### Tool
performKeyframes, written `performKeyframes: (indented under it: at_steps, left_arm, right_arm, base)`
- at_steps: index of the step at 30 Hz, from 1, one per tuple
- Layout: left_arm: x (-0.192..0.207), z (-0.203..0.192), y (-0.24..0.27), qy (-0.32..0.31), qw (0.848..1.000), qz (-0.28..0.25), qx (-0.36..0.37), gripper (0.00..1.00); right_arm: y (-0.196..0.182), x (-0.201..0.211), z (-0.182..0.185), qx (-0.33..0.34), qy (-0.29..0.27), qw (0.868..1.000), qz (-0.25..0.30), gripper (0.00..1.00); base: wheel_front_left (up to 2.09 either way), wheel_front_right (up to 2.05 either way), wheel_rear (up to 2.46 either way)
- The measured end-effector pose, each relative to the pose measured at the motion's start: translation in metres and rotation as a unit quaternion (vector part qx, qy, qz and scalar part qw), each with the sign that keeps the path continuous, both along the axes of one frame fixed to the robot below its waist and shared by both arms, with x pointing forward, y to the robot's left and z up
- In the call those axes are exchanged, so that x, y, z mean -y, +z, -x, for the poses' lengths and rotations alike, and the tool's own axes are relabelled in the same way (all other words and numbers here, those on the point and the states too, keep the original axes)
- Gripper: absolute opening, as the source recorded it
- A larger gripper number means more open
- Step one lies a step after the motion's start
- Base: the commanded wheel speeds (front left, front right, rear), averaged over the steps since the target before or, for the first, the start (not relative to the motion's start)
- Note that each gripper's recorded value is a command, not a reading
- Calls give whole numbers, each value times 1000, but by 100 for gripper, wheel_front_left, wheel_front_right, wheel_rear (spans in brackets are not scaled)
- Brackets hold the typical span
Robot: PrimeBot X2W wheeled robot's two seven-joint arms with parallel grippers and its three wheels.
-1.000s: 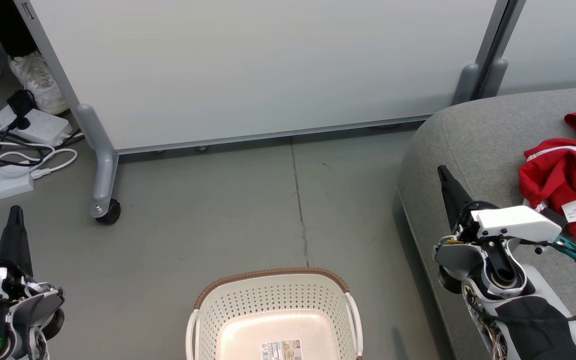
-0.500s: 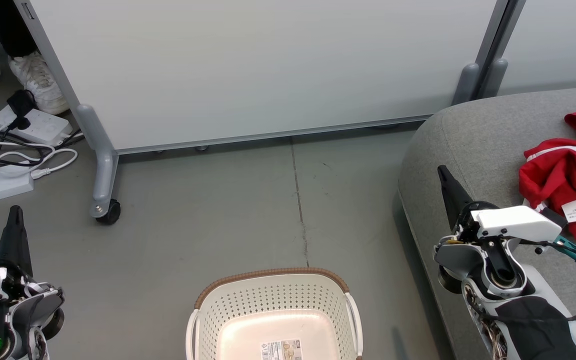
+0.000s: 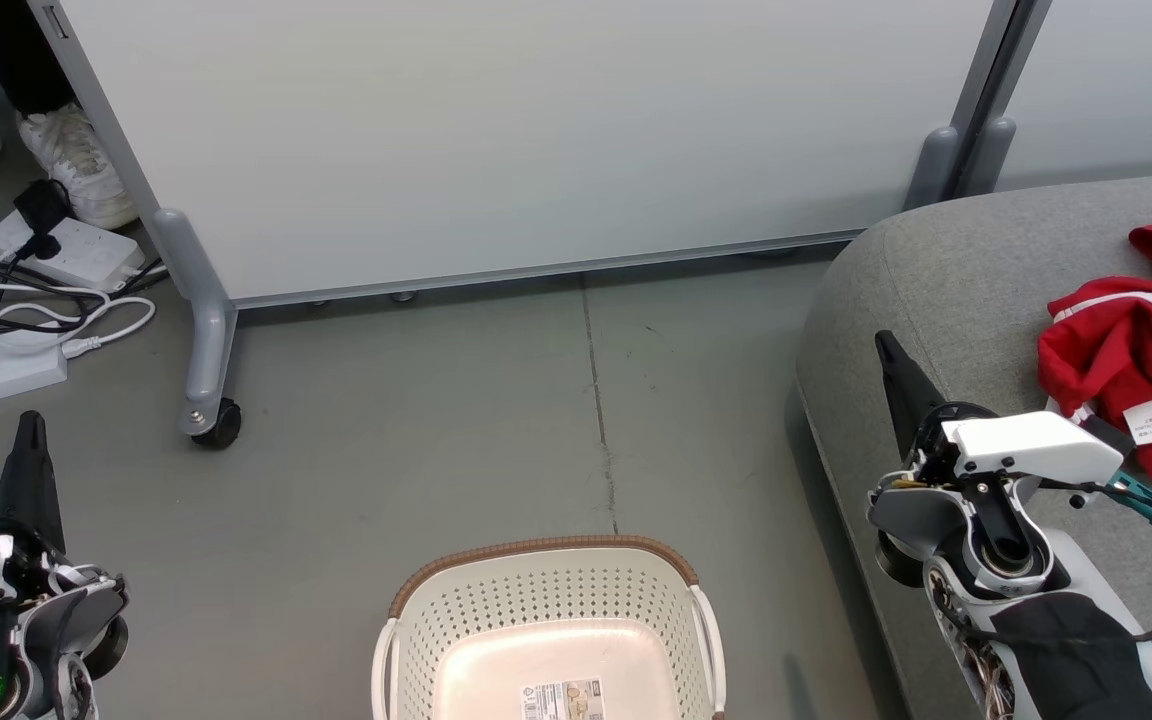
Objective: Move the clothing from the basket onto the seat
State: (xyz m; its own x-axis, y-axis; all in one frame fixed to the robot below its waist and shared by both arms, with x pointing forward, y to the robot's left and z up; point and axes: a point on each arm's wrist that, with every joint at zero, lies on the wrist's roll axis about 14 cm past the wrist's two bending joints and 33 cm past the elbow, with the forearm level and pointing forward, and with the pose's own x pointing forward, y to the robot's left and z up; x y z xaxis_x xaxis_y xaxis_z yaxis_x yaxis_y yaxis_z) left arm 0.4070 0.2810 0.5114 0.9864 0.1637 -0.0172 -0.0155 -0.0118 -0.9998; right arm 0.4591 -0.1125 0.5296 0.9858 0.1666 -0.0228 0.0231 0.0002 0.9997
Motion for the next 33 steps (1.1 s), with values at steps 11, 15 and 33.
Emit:
performKeyframes:
  at_steps: [11, 15, 33]
  left_arm:
    - [0, 0, 0, 1, 1000, 0, 0, 0]
    - [0, 0, 0, 1, 1000, 0, 0, 0]
    - [0, 0, 0, 1, 1000, 0, 0, 0]
  right_arm:
    - [0, 0, 0, 0, 0, 1000, 0, 0]
    - [0, 0, 0, 0, 0, 1000, 0, 0]
    - [0, 0, 0, 0, 1, 1000, 0, 0]
  base:
    - [0, 0, 0]
    - [0, 0, 0]
    - [0, 0, 0]
